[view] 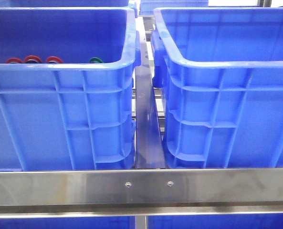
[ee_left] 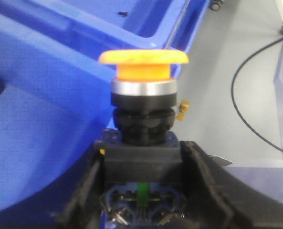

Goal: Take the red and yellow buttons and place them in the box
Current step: 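Lift the yellow push-button out of the bin with the left gripper, then close the right gripper on the yellow button held by the left gripper, then open the left gripper and move it back over the button bin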

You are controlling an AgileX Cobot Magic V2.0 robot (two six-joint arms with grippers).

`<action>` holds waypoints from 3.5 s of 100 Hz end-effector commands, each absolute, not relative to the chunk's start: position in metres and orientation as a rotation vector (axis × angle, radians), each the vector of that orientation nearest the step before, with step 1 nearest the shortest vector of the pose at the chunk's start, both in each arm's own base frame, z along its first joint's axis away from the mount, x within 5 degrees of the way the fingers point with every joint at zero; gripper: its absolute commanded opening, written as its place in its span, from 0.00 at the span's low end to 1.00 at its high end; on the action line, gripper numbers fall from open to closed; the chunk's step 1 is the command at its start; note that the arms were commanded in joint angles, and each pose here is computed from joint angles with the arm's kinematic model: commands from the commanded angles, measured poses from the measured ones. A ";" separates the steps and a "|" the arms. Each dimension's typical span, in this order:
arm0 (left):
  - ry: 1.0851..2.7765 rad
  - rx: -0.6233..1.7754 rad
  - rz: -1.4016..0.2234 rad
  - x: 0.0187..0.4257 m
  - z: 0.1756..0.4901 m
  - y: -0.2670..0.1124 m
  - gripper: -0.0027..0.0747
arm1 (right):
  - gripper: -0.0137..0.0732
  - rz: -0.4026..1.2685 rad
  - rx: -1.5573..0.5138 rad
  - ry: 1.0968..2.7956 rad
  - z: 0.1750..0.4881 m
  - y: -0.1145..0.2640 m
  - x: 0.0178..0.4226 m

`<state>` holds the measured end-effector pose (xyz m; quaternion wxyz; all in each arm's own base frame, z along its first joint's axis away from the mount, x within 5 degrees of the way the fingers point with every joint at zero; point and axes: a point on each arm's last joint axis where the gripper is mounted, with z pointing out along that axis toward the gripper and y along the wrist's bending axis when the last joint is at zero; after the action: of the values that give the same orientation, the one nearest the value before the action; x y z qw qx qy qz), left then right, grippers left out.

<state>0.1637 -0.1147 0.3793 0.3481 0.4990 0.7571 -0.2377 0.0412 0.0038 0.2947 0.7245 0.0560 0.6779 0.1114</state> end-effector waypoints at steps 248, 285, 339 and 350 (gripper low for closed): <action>1.862 1.307 -0.682 0.153 0.394 -0.123 0.01 | 0.63 1.557 -0.613 2.073 0.394 0.217 0.203; 1.862 1.307 -0.682 0.153 0.394 -0.123 0.01 | 0.24 1.574 -0.636 2.083 0.393 0.218 0.202; 1.861 1.309 -0.683 0.153 0.395 -0.123 0.77 | 0.23 1.550 -0.614 2.078 0.392 0.218 0.204; 1.844 1.284 -0.668 0.152 0.398 -0.122 0.77 | 0.23 1.472 -0.605 2.078 0.390 0.216 0.209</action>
<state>0.1573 -0.1204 0.3792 0.3390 0.5214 0.7435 -0.2459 0.2107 0.2199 0.3681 0.2160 -0.2270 0.7869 0.5317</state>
